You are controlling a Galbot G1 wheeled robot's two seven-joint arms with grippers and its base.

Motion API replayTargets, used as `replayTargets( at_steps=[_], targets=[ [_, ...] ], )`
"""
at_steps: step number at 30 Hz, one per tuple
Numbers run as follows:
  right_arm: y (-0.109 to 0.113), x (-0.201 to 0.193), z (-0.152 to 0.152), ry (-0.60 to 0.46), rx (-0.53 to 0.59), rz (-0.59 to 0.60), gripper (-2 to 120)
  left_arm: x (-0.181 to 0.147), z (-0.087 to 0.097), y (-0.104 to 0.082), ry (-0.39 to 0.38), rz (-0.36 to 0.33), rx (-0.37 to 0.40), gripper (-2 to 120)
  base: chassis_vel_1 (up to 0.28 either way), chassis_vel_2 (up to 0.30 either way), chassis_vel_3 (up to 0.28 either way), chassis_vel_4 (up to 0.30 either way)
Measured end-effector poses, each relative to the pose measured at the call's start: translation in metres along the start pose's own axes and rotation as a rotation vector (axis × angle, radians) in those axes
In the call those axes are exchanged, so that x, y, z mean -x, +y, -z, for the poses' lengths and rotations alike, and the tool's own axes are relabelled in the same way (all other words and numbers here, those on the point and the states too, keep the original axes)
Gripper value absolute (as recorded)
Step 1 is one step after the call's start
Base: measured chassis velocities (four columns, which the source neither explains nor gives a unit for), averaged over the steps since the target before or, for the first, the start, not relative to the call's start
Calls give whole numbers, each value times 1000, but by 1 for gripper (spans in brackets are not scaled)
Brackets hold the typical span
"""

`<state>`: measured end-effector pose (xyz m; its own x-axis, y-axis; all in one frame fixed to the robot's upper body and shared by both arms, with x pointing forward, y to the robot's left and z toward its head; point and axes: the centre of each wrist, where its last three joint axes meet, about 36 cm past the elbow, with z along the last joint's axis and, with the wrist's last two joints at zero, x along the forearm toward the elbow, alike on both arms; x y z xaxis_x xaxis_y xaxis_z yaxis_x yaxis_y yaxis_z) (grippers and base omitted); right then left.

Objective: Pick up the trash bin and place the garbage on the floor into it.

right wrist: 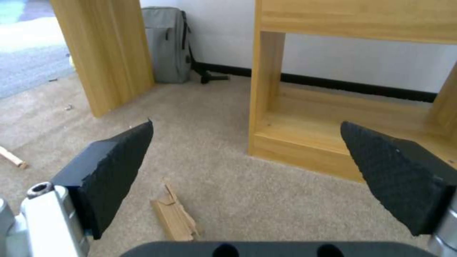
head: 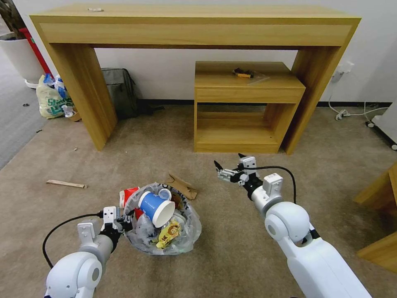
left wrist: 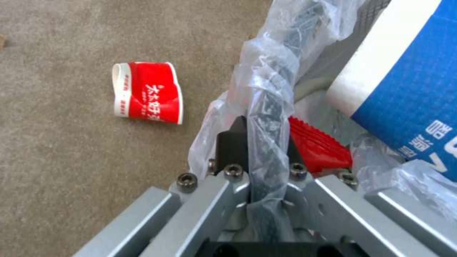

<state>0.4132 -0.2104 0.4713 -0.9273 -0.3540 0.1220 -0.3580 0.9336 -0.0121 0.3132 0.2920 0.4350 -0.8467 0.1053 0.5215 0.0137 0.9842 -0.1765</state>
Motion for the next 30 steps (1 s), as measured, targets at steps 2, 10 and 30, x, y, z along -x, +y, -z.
replayTargets(
  at_steps=[2, 10, 30],
  targets=[
    [0, -2, -1, -1, -1, -2, 100, 0, 0, 0, 1, -1, 1, 0, 61, 77, -67, -86],
    [5, -4, -2, -4, 3, 8, 100, -2, 0, 2, 0, -2, 6, 0, 106, 103, -107, -121],
    [6, -6, -7, 13, 5, 10, 100, -1, -1, 2, -5, -7, 2, 0, 108, 108, -112, -112]
  ],
)
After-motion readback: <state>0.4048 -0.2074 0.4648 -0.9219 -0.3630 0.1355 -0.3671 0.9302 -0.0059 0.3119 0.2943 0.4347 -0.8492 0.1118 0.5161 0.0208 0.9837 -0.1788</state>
